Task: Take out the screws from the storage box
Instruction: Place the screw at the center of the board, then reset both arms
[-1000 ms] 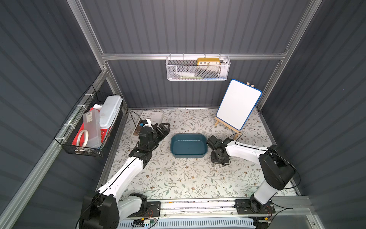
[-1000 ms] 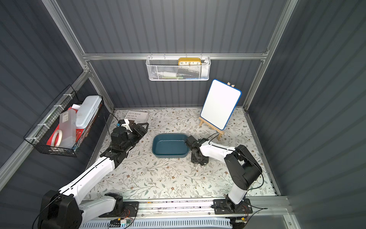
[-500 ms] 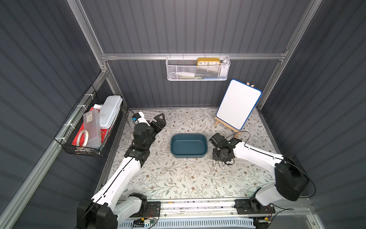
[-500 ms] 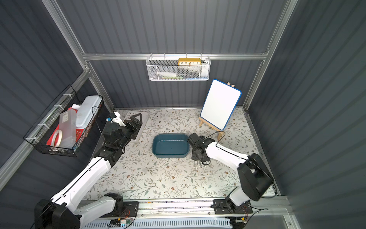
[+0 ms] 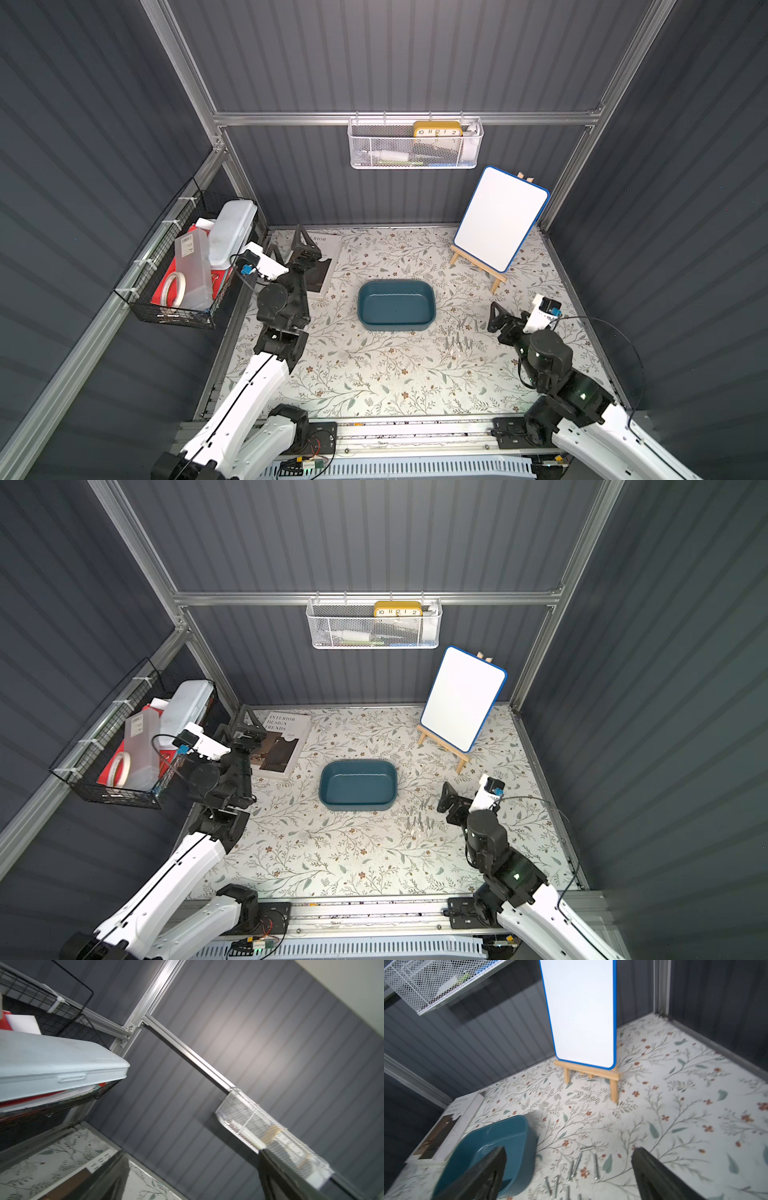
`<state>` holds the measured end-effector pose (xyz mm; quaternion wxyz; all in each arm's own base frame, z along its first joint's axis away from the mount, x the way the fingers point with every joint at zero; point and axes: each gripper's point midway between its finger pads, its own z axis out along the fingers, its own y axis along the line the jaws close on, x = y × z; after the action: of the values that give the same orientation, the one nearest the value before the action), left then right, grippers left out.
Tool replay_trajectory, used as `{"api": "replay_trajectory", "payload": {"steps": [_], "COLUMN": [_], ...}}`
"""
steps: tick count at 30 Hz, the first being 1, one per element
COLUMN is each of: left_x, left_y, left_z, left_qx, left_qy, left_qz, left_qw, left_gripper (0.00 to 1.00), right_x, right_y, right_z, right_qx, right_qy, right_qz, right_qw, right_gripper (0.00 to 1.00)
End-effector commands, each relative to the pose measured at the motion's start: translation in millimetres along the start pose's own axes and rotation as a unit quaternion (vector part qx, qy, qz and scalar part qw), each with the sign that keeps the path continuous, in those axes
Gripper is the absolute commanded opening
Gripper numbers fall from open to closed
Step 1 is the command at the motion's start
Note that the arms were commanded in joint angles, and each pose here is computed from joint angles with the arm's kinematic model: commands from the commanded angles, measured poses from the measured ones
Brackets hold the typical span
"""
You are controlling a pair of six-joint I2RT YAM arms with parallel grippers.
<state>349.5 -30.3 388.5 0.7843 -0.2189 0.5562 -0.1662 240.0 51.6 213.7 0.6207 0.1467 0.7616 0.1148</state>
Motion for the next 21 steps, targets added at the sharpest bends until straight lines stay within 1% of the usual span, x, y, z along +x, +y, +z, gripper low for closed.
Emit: {"api": "replay_trajectory", "payload": {"steps": [1,3,4,6,7,9,11,14,18,19,20,21], "left_x": [11,26,31,39,44,55,62,64,73,73,77,74], "left_y": [9,4,6,19,25,41,57,92,125,130,136,137], "left_z": [11,14,15,18,21,28,33,35,32,32,37,38], "left_qx": [-0.021,0.008,0.008,-0.011,-0.016,-0.029,-0.04,-0.079,-0.081,-0.085,-0.089,-0.084], "left_qy": [-0.016,-0.01,-0.012,-0.018,-0.014,-0.006,-0.005,-0.013,-0.013,-0.014,0.0,-0.007], "left_qz": [0.106,0.175,0.197,0.211,0.215,0.221,0.22,0.201,0.203,0.206,0.205,0.206], "left_qw": [0.994,0.985,0.98,0.977,0.976,0.975,0.975,0.976,0.976,0.975,0.975,0.975], "left_gripper": [0.99,0.99,1.0,0.99,0.99,0.99,0.99,0.99,0.99,0.99,0.99,0.99], "right_x": [-34,-29,-28,-26,-24,-11,-3,8,21,23,27,28], "right_y": [-14,-26,-29,-35,-36,-36,-47,-66,-99,-104,-107,-111], "right_z": [-7,-4,-2,6,11,29,45,66,84,87,91,93], "right_qx": [0.04,0.082,0.098,0.132,0.137,0.125,0.136,0.147,0.186,0.187,0.184,0.186], "right_qy": [-0.097,-0.09,-0.085,-0.077,-0.07,-0.041,-0.02,0.001,0.028,0.032,0.036,0.036], "right_qz": [-0.068,-0.128,-0.153,-0.18,-0.189,-0.207,-0.191,-0.171,-0.138,-0.131,-0.127,-0.122], "right_qw": [0.992,0.984,0.98,0.972,0.97,0.969,0.972,0.974,0.973,0.973,0.974,0.974], "right_gripper": [0.99,0.99,0.99,0.99,0.99,0.99,0.99,0.99,0.99,0.99,0.99,0.99]}}
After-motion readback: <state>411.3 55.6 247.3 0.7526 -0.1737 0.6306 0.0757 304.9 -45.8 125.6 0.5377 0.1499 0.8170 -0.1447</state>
